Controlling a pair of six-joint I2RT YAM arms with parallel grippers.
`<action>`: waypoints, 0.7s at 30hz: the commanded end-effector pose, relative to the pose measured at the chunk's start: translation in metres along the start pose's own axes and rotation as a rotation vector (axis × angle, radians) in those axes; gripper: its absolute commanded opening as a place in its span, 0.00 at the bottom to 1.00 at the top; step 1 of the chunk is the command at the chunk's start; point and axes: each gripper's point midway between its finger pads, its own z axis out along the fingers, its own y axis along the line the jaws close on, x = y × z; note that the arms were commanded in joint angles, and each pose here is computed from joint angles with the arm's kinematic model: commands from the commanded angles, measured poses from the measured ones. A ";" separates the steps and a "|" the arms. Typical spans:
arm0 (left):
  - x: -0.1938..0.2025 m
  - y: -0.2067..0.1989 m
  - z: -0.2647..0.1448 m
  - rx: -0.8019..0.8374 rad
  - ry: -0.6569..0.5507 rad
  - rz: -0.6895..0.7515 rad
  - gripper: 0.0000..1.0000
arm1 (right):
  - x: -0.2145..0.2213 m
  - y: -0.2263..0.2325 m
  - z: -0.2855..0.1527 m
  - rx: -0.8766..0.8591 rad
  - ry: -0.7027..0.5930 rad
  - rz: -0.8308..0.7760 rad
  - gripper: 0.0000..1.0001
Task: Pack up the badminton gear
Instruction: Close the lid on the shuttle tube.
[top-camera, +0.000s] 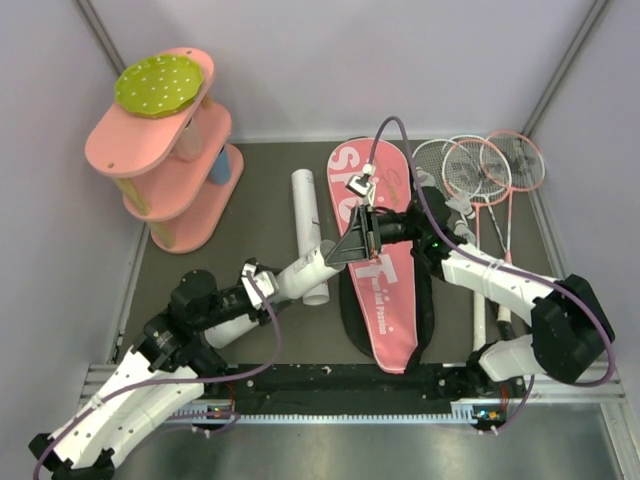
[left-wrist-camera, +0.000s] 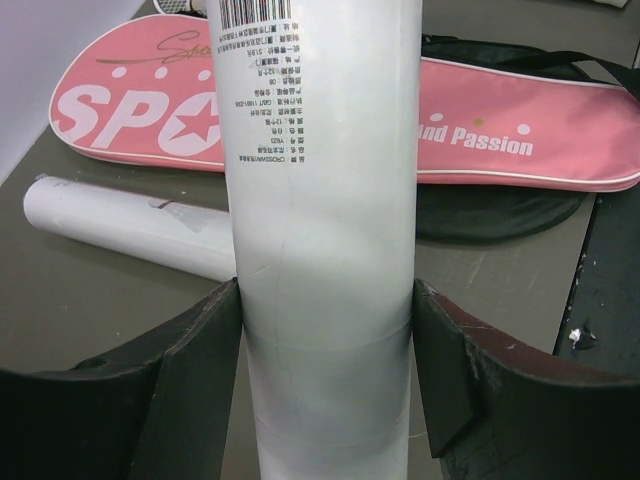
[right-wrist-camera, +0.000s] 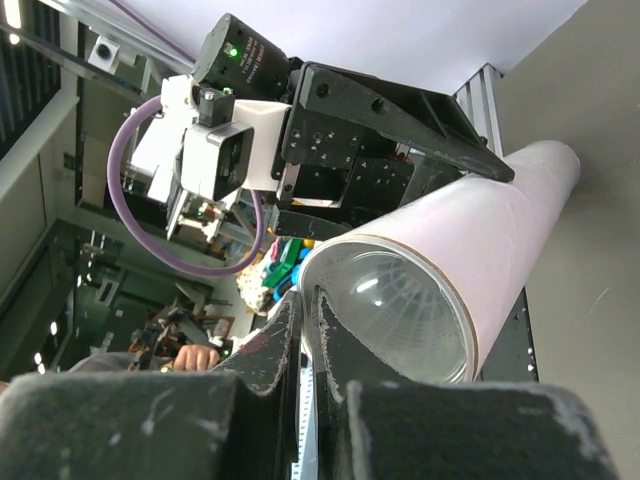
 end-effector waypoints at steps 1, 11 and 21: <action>-0.074 -0.001 -0.003 0.041 -0.284 0.128 0.00 | 0.029 -0.025 0.023 0.034 0.078 0.095 0.00; -0.077 -0.005 -0.005 0.053 -0.311 0.132 0.00 | 0.015 -0.005 0.029 -0.100 0.042 0.096 0.33; -0.060 0.005 0.006 0.017 -0.224 0.078 0.00 | -0.033 0.007 -0.030 0.030 -0.147 -0.087 0.64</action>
